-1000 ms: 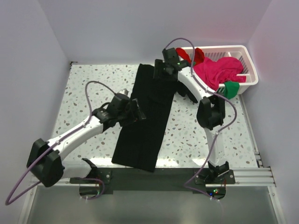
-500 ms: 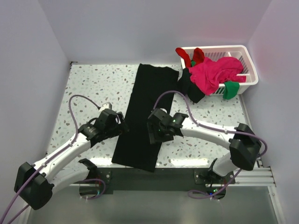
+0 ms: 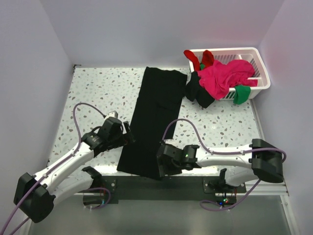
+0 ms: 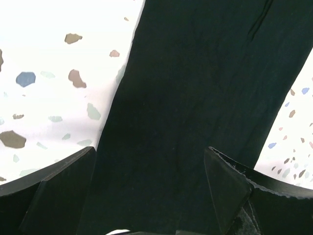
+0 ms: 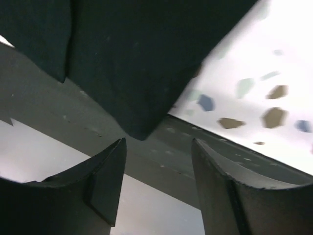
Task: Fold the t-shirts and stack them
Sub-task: Fold the tshirt
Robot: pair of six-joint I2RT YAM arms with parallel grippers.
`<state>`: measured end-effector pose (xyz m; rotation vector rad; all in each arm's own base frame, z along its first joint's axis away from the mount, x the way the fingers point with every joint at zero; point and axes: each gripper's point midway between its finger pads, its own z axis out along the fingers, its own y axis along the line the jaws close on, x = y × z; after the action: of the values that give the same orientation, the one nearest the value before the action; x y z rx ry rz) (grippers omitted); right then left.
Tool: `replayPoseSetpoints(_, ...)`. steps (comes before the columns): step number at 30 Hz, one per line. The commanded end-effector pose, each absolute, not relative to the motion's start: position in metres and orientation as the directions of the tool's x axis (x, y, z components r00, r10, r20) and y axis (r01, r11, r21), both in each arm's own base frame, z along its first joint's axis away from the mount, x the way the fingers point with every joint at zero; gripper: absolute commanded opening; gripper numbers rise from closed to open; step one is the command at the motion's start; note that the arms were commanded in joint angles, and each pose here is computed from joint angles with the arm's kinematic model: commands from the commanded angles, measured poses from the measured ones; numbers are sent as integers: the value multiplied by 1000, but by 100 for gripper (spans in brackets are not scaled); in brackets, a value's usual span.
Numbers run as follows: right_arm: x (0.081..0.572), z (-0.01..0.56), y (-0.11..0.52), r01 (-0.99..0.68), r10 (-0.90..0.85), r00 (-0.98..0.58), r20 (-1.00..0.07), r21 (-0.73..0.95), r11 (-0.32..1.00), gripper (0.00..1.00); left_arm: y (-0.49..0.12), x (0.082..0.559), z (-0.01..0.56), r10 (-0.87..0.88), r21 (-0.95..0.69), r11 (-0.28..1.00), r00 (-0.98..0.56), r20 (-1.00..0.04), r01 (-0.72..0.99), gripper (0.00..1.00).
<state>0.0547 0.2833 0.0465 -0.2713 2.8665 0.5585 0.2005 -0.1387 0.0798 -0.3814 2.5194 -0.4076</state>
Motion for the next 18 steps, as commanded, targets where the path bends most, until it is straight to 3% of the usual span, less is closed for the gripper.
replayPoseSetpoints(1, 48, 46, 314, -170, -78, -971, -224, 425, 889, 58, -136, 192, 80, -351, -385, 907, -807, -474, -169, 97)
replayPoseSetpoints(18, 46, 34, 315, -206, -119, -960, -253, 353, 913, 45, -133, 185, 75, -321, -366, 918, -825, -465, -152, 98)
